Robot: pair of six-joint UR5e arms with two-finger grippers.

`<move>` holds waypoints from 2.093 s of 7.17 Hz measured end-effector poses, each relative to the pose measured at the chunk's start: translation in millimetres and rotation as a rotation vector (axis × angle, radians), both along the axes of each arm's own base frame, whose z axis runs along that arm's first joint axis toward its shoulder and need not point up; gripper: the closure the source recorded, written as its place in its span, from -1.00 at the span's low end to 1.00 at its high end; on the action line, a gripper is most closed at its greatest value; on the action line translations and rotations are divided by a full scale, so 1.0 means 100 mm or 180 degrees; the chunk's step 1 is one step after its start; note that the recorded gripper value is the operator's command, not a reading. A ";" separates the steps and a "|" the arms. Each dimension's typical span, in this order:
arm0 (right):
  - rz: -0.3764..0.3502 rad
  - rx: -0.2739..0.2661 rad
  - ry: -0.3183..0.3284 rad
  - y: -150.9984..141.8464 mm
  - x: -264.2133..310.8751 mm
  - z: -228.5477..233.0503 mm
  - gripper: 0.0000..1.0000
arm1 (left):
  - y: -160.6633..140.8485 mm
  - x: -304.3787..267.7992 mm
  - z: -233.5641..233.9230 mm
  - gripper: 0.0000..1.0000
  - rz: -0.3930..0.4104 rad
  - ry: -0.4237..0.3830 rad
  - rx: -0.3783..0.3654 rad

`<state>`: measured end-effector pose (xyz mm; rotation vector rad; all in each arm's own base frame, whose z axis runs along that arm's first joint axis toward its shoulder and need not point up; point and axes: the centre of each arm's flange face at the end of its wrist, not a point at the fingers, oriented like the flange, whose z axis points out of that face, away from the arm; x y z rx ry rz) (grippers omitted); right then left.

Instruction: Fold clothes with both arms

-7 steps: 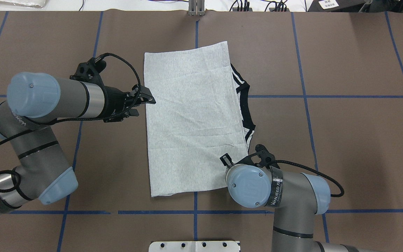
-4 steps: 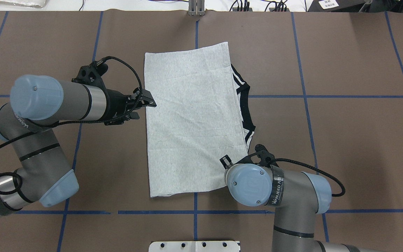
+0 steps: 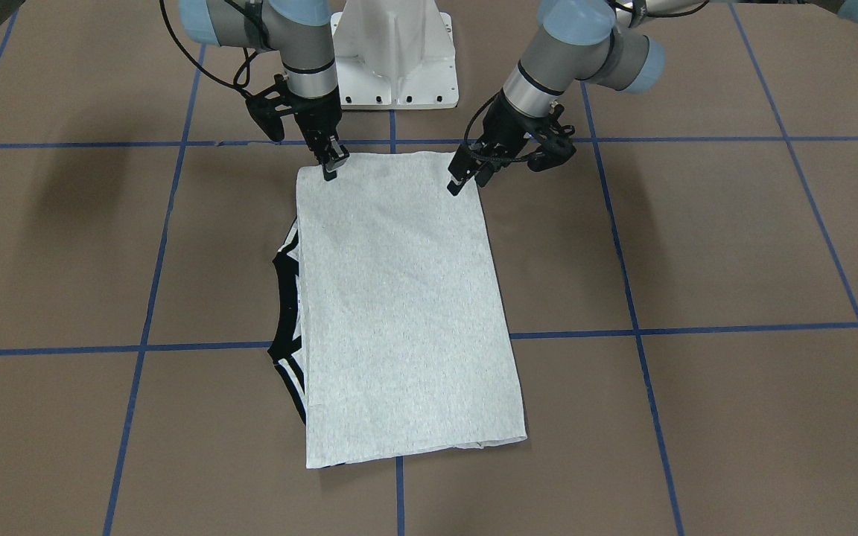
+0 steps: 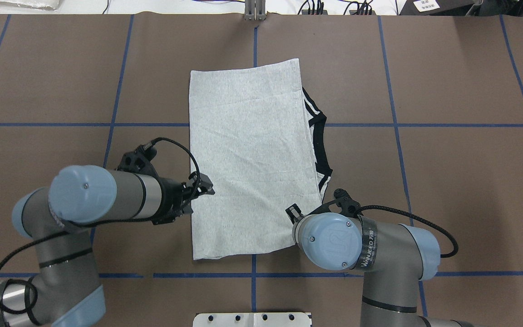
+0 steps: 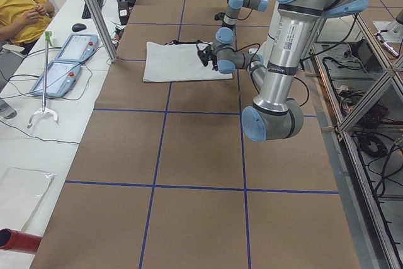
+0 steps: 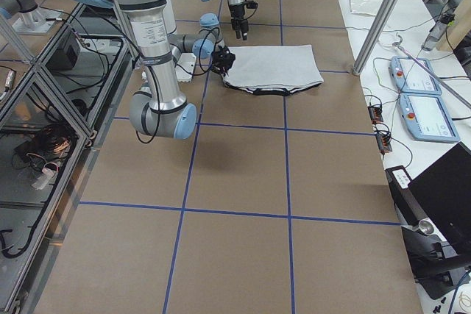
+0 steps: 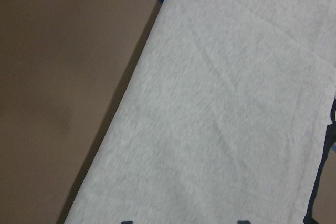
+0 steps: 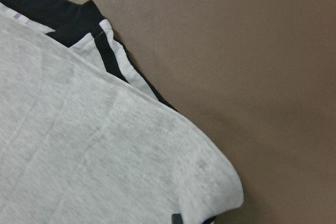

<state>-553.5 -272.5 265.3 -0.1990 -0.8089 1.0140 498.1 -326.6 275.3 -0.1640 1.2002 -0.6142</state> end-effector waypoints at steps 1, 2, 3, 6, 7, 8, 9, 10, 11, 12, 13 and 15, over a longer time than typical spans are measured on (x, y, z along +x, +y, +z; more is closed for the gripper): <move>-0.0016 0.0000 -0.0002 0.05 -0.01 0.00 1.00 | 0.30 0.14 0.06 -0.60 0.0051 -0.0119 -0.0098; -0.0029 0.0003 -0.0001 0.08 -0.01 0.01 1.00 | 0.54 0.26 0.11 -0.60 0.0100 -0.0216 -0.0163; -0.0036 0.0004 -0.0001 0.10 -0.01 0.01 1.00 | 0.71 0.35 0.17 -0.58 0.0140 -0.0305 -0.0205; -0.0040 0.0006 -0.0004 0.11 -0.01 0.00 1.00 | 0.93 0.47 0.26 0.80 0.0201 -0.0436 -0.0269; -0.0040 0.0005 -0.0005 0.11 -0.01 0.00 1.00 | 0.94 0.48 0.27 1.00 0.0201 -0.0447 -0.0275; -0.0042 0.0006 -0.0013 0.11 -0.01 -0.01 1.00 | 0.94 0.48 0.28 1.00 0.0198 -0.0455 -0.0280; -0.0044 0.0007 -0.0027 0.12 0.01 -0.03 1.00 | 0.93 0.47 0.28 1.00 0.0196 -0.0451 -0.0281; -0.0047 0.0009 -0.0045 0.13 0.03 -0.05 1.00 | 0.93 0.43 0.23 1.00 0.0193 -0.0416 -0.0276; -0.0062 0.0011 -0.0052 0.16 0.04 -0.05 1.00 | 0.93 0.36 0.14 1.00 0.0193 -0.0351 -0.0263; -0.0091 0.0005 -0.0059 0.23 0.05 -0.04 1.00 | 0.96 0.23 0.05 1.00 0.0200 -0.0280 -0.0247; -0.0124 -0.0022 -0.0095 0.36 0.09 -0.05 1.00 | 1.00 0.03 -0.02 1.00 0.0216 -0.0204 -0.0231; -0.0196 -0.0086 -0.0231 0.66 0.29 -0.13 1.00 | 1.19 -0.22 -0.16 1.00 0.0278 -0.0064 -0.0271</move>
